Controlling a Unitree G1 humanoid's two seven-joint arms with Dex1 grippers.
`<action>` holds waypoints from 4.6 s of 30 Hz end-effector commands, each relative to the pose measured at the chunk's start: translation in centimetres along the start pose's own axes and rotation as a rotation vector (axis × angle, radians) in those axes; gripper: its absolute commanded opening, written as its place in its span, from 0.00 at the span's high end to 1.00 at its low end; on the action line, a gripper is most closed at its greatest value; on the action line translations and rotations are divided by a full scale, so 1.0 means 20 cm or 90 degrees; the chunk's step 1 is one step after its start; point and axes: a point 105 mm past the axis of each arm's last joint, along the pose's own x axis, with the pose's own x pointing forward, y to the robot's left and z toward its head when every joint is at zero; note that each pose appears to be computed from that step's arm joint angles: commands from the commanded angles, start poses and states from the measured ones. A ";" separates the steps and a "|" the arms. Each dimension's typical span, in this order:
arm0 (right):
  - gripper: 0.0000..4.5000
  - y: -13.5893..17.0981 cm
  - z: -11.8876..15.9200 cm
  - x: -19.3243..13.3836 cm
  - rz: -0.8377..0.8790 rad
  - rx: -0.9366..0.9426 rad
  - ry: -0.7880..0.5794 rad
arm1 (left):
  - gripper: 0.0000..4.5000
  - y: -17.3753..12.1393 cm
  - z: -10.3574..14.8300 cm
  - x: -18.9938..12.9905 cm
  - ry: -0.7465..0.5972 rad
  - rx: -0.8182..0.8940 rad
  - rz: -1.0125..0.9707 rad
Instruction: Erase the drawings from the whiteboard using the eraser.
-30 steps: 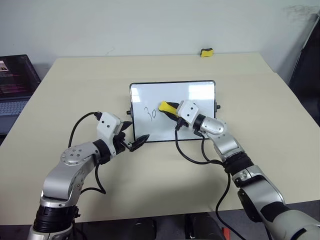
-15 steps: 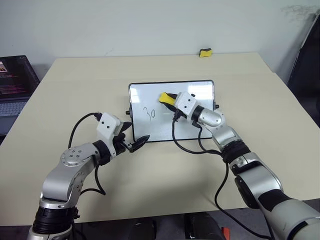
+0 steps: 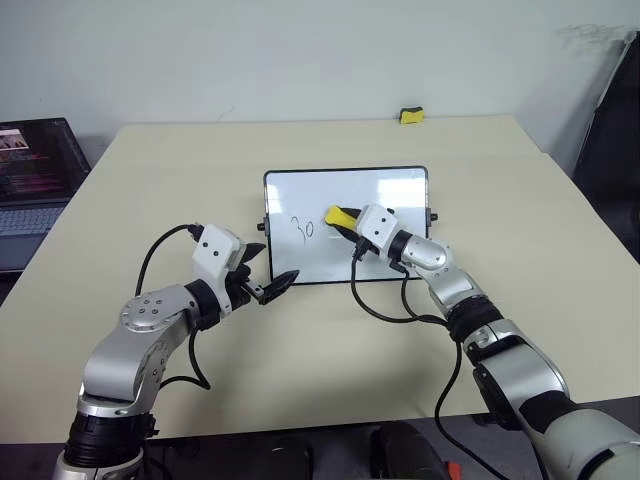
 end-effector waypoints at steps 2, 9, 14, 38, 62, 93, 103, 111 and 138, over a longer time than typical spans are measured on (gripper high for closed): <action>0.78 0.13 -0.25 -0.09 0.067 0.065 0.134 | 0.00 0.01 0.07 -0.01 -0.022 0.024 0.000; 0.78 0.16 -0.19 -0.12 0.100 0.068 0.098 | 0.00 0.01 0.07 -0.01 -0.022 0.024 -0.001; 0.78 0.04 0.08 -0.10 0.041 0.011 -0.051 | 0.00 0.00 0.07 -0.01 -0.023 0.024 -0.001; 0.78 0.00 -0.04 -0.12 0.011 -0.027 0.029 | 0.00 -0.01 0.06 0.00 -0.024 0.016 -0.003; 0.78 0.11 0.02 -0.22 0.114 0.017 0.007 | 0.00 -0.01 0.06 0.00 -0.025 0.011 0.001; 0.78 0.05 0.36 -0.11 -0.016 -0.057 -0.068 | 0.00 0.13 -0.01 -0.08 0.000 -0.009 0.134; 0.78 -0.11 0.49 0.05 -0.084 -0.096 -0.123 | 0.00 0.19 -0.02 -0.11 0.003 -0.008 0.185; 0.78 -0.05 0.38 -0.16 -0.038 0.041 -0.083 | 0.00 0.27 0.00 -0.16 -0.022 0.012 0.249; 0.78 0.07 0.23 0.25 -0.014 -0.012 -0.016 | 0.00 0.23 -0.02 -0.15 -0.011 0.006 0.205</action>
